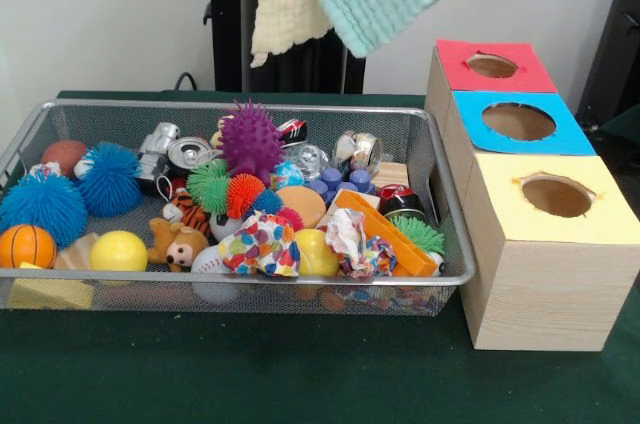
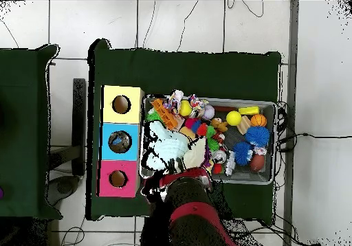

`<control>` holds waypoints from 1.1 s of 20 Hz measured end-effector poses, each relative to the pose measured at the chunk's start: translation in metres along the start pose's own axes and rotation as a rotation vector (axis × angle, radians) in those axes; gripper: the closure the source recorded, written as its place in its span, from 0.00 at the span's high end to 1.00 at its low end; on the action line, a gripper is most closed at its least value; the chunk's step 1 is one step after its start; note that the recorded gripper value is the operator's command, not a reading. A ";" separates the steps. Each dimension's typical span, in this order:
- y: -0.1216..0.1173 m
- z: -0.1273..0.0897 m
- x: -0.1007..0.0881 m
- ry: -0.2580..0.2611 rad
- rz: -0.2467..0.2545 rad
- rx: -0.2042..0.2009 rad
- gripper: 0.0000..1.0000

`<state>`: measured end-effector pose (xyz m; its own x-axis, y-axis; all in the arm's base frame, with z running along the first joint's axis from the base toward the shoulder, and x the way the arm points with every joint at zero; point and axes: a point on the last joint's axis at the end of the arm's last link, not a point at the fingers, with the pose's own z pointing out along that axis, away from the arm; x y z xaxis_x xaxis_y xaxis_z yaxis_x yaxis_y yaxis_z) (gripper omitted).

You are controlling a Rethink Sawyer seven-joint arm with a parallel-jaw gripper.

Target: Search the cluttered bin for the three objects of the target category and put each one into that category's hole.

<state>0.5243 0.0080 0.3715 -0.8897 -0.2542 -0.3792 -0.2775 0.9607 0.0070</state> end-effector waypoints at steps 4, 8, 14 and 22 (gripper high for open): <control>0.012 0.003 0.008 0.115 -0.120 -0.011 0.00; 0.016 0.010 0.020 0.272 -0.183 -0.039 0.00; -0.020 0.033 0.030 0.295 -0.129 -0.023 0.00; -0.109 0.069 0.049 0.207 0.005 0.088 0.00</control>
<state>0.5360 -0.1014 0.2886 -0.9488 -0.2584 -0.1815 -0.2484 0.9657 -0.0760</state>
